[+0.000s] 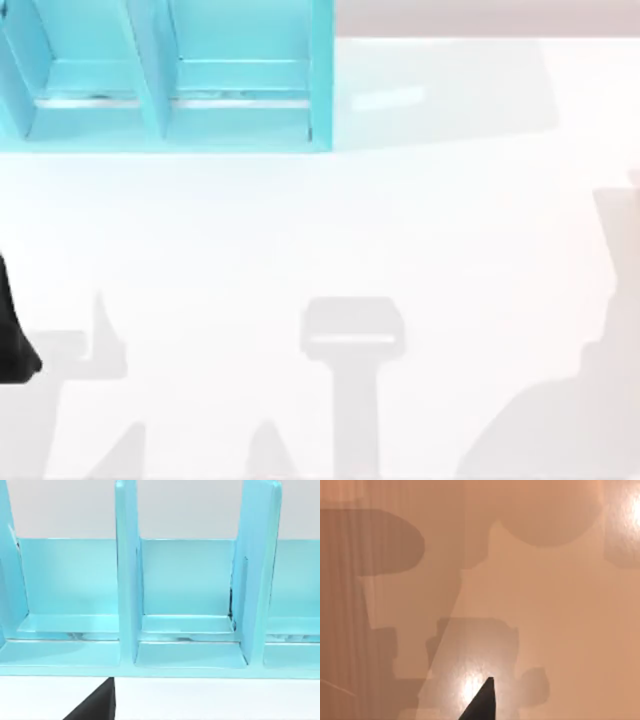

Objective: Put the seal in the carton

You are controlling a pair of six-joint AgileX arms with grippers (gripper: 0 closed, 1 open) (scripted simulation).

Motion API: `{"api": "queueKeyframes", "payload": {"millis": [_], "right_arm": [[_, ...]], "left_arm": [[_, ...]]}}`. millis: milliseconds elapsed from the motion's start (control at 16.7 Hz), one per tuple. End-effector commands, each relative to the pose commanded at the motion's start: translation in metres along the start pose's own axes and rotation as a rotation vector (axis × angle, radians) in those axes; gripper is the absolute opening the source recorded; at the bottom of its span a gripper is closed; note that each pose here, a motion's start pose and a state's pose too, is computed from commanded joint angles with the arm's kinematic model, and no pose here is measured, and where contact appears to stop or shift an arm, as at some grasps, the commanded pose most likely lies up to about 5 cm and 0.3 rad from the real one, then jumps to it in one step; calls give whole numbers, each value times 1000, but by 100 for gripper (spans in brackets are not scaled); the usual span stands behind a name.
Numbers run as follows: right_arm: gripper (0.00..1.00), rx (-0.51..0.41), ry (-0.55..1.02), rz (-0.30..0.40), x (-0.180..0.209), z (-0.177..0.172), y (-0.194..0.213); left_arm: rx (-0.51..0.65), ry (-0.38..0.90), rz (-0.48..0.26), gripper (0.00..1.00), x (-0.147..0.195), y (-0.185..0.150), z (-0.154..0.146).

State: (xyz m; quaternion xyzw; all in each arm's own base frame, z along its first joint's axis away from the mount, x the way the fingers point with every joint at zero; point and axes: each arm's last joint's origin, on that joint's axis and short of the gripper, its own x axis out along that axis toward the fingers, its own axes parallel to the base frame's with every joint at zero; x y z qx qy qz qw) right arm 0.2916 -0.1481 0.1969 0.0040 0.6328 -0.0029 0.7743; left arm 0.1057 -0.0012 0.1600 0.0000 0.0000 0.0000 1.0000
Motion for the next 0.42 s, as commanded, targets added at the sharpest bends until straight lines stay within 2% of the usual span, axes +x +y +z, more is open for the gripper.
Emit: {"api": "queueKeyframes", "payload": {"millis": [60,120,420], "right_arm": [[98,0,0,0,0,0,0],[100,0,0,0,0,0,0],[100,0,0,0,0,0,0]], "left_arm": [[0,0,0,100,0,0,0],[0,0,0,100,0,0,0],[0,0,0,100,0,0,0]]}}
